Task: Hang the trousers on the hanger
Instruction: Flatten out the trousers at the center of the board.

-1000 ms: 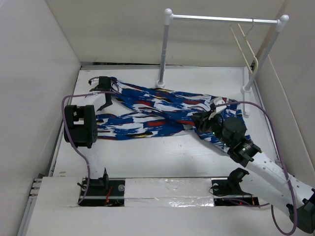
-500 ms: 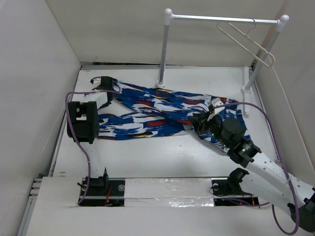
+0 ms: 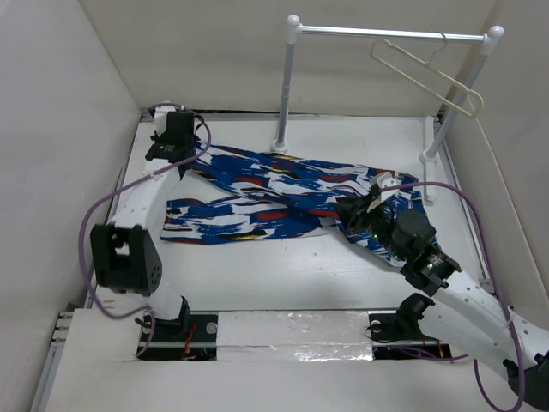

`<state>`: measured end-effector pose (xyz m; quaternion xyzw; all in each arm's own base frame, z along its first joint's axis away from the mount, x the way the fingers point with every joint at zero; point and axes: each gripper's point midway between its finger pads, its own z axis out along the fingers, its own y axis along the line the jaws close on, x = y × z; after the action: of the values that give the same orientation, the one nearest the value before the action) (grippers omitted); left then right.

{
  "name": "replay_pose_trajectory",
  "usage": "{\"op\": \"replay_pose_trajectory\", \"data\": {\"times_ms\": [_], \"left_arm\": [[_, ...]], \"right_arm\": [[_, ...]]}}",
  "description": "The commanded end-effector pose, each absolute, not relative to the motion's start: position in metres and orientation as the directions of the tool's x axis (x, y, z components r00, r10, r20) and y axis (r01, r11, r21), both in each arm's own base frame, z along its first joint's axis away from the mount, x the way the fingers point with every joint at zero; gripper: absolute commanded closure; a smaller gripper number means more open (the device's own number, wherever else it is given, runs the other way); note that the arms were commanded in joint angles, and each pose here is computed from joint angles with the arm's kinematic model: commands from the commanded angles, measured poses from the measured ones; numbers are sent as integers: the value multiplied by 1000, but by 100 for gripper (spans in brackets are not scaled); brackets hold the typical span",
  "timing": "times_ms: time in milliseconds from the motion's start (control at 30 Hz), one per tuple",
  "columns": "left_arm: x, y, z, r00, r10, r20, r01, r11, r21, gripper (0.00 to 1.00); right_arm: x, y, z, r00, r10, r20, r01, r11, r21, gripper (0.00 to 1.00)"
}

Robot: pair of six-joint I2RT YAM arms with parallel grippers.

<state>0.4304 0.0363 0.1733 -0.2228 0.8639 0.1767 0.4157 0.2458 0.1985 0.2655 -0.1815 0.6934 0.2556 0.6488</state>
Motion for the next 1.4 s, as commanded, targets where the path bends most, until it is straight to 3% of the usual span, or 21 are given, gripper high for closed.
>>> {"op": "replay_pose_trajectory", "data": {"times_ms": [0, 200, 800, 867, 900, 967, 1000, 1100, 1233, 1267, 1300, 1367], "left_arm": [[416, 26, 272, -384, -237, -892, -514, 858, -7, 100], [410, 43, 314, -338, -260, -904, -525, 850, -48, 100], [530, 134, 256, -418, -329, -847, -710, 700, 78, 100], [532, 152, 242, -447, -323, -834, -735, 665, 136, 77], [532, 153, 238, -457, -319, -830, -735, 661, 150, 59], [529, 155, 225, -472, -326, -819, -729, 667, 155, 47], [528, 153, 222, -471, -329, -818, -724, 674, 146, 46], [519, 140, 201, -480, -365, -798, -699, 709, 96, 45], [495, 111, 172, -477, -485, -733, -684, 729, -37, 51], [486, 103, 190, -432, -507, -746, -673, 732, -107, 52], [464, 93, 158, -475, -542, -694, -675, 730, -109, 53], [443, 77, 174, -386, -632, -672, -687, 683, -247, 56]], "right_arm": [[243, 198, 289, -28, 117, -993, -596, 795, 111, 63], [243, 199, 288, -32, 114, -993, -595, 796, 111, 63], [259, 207, 264, -75, 20, -997, -572, 818, 59, 63], [261, 207, 263, -77, 15, -997, -568, 821, 57, 62], [261, 207, 263, -76, 16, -997, -567, 822, 57, 62], [260, 206, 266, -71, 21, -997, -570, 820, 58, 62], [259, 207, 266, -70, 22, -997, -574, 817, 58, 62], [256, 208, 269, -66, 26, -997, -589, 806, 60, 66], [249, 212, 273, -60, 29, -998, -616, 785, 60, 92], [247, 212, 275, -58, 33, -998, -621, 781, 62, 98], [244, 213, 277, -53, 35, -998, -636, 769, 61, 100], [240, 215, 279, -50, 28, -998, -649, 759, 53, 100]]}}
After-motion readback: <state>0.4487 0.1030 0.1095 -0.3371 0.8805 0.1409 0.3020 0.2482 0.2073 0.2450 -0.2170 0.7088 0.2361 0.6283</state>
